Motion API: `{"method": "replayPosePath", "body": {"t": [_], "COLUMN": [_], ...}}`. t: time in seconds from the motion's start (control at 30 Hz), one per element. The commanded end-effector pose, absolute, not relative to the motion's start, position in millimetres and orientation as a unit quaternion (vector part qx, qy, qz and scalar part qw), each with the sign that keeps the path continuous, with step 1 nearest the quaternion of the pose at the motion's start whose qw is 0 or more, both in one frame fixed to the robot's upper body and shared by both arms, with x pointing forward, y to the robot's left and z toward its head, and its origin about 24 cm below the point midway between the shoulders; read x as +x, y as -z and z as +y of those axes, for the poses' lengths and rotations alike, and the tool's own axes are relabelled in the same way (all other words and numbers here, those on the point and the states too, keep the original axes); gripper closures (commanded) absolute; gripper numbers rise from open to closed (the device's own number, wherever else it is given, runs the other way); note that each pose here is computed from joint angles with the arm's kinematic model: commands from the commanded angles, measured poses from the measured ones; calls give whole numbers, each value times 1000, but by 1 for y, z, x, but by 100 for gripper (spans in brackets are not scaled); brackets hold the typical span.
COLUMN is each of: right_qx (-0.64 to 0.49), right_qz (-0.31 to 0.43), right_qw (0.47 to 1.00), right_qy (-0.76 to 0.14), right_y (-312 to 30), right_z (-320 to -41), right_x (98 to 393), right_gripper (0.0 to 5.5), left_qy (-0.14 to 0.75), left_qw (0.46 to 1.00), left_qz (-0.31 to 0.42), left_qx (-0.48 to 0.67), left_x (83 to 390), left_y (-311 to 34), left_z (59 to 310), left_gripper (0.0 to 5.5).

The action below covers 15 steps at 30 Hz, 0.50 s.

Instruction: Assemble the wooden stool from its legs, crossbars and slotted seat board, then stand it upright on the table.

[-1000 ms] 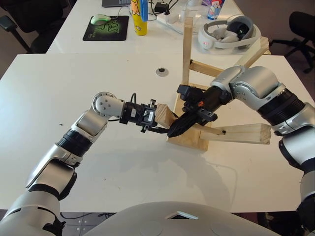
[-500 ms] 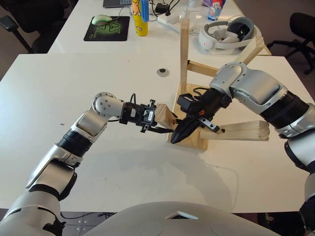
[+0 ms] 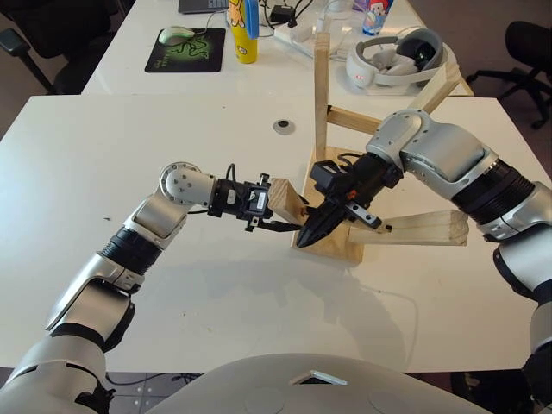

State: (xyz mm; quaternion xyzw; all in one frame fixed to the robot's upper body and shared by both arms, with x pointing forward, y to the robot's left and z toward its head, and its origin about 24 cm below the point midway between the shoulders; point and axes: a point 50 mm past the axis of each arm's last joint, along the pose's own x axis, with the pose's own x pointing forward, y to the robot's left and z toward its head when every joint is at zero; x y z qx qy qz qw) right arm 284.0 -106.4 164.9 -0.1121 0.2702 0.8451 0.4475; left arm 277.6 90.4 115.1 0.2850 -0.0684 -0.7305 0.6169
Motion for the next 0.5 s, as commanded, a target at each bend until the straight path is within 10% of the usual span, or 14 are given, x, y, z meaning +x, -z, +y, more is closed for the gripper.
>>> {"method": "replayPosePath", "body": {"t": [0.03, 0.3, 0.5], "right_qx": [-69, 24, -75], "right_qz": [255, 190, 275], "right_qw": [469, 477, 482], "right_qy": [-843, -858, -828], "right_y": [-192, -249, -194], "right_z": [-102, -100, -117], "right_x": [293, 297, 290], "right_gripper": [550, 550, 550], "left_qy": [733, 734, 736], "left_qw": [564, 561, 559], "left_qz": [34, 37, 36], "left_qx": [378, 381, 381], "left_x": [274, 273, 272], "left_y": [-86, -84, -85], "left_z": [108, 110, 109], "left_gripper": [345, 345, 345]}}
